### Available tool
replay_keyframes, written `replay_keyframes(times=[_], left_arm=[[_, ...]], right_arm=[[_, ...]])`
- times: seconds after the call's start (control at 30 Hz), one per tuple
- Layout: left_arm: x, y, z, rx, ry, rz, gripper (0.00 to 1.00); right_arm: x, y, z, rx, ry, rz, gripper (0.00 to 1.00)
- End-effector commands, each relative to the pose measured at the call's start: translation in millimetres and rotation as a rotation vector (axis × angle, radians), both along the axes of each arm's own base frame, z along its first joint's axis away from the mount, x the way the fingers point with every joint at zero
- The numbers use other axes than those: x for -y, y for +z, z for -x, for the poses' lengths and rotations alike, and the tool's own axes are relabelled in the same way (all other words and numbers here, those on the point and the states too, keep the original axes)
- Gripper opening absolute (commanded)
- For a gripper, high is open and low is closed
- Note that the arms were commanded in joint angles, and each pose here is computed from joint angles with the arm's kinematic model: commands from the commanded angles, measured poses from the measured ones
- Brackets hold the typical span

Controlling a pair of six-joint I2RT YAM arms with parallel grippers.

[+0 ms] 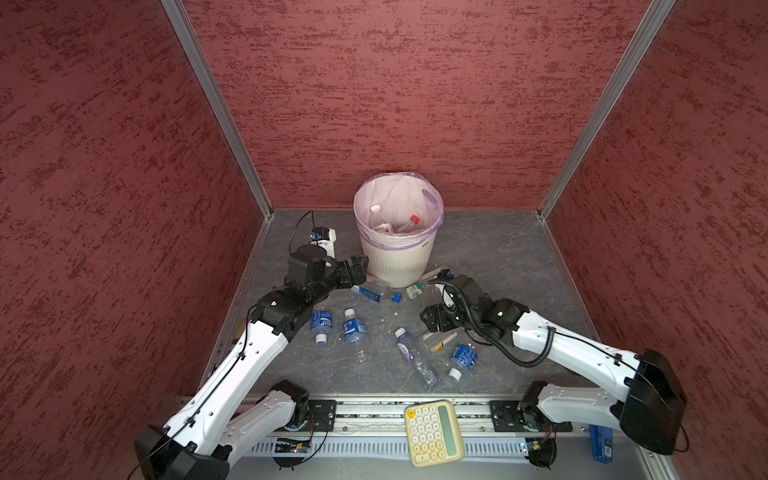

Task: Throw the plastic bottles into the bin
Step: 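Lower the left gripper while the right gripper grasps the white-capped clear bottle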

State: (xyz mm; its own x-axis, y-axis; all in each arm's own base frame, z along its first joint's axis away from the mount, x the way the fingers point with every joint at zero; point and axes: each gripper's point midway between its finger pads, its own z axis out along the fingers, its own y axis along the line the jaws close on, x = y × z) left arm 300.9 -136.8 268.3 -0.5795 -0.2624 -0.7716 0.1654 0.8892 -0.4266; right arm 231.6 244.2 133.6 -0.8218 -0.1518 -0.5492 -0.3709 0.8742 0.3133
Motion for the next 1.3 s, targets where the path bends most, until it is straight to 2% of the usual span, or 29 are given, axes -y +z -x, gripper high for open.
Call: replay_keyframes(times=[0.0, 0.2, 0.63, 0.77, 1.27], left_arm=[[1, -8, 8, -0.025, -0.002, 0.019, 0.99], [-1, -32, 18, -0.093, 0.009, 0.007, 0.99], [2, -90, 36, -0.279, 0.014, 0.014, 1.0], [0, -99, 39, -0.296, 0.023, 0.004, 0.99], [-11, -116, 45, -0.325, 0.058, -0.007, 0.99]], right_arm=[[1, 8, -3, 0.004, -0.045, 0.006, 0.9], [-24, -2, 19, -0.033, 0.06, 0.005, 0.89], [-55, -25, 40, -0.067, 0.217, 0.144, 0.86], [-56, -42, 44, -0.09, 0.248, 0.221, 0.85], [-88, -61, 51, -0.116, 0.337, 0.265, 0.81]])
